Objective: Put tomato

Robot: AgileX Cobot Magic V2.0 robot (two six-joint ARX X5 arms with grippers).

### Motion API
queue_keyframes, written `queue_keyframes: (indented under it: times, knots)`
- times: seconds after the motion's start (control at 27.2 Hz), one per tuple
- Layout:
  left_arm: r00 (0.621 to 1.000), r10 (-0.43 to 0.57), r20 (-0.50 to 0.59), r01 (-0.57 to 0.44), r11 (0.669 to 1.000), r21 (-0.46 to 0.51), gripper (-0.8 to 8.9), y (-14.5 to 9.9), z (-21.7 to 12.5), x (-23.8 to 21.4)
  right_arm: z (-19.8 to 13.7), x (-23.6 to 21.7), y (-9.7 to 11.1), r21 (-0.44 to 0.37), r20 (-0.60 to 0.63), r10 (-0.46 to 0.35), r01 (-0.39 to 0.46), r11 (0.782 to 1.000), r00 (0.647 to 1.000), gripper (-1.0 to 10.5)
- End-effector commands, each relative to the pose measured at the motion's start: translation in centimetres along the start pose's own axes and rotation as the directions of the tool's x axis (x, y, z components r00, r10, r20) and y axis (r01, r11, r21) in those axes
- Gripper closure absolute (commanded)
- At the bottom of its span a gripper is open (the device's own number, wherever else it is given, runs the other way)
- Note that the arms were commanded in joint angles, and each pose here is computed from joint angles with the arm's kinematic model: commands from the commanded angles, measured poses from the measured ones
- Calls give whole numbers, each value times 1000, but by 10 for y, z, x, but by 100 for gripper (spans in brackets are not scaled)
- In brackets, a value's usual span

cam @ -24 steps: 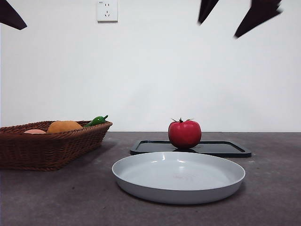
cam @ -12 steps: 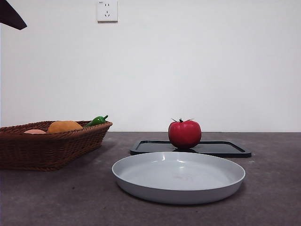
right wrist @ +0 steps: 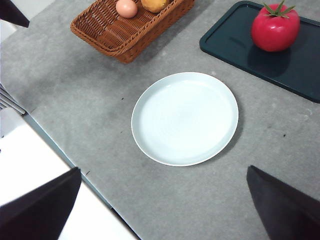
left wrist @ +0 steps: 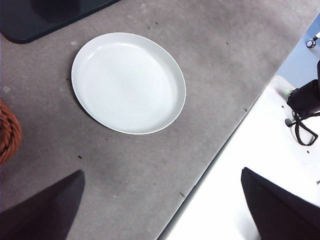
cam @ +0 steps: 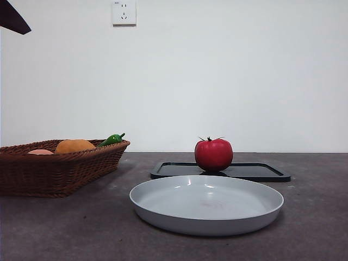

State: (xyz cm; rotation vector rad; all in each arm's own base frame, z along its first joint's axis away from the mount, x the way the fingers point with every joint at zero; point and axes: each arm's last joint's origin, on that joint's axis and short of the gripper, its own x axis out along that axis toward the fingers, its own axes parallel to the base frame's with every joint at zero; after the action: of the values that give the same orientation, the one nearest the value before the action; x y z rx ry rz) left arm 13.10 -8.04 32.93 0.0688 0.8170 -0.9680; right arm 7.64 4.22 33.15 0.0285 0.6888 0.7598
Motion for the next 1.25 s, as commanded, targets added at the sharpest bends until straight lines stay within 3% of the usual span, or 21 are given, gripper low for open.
queue_keyframes:
  times: [0.04,0.18,0.48,0.51,1.25]
  knots:
    - [1000,-6,13,6,1000,16,316,-1,4,-2,2,0,1,3,13,9,-9,1000,1000,411]
    - [1000,-6,14,6,1000,16,381,-1,4,-2,3,0,1,1,16,9,-9,1000,1000,548]
    - [1000,-6,14,6,1000,17,796,-1,4,-2,3,0,1,2,16,9,-9,1000,1000,905]
    - [1000,-6,14,6,1000,17,806,-1,4,-2,3,0,1,1,16,8,-8,1000,1000,941]
    - [1000,-6,14,6,1000,17,806,-1,4,-2,5,0,1,-8,37,5,-4,1000,999,940]
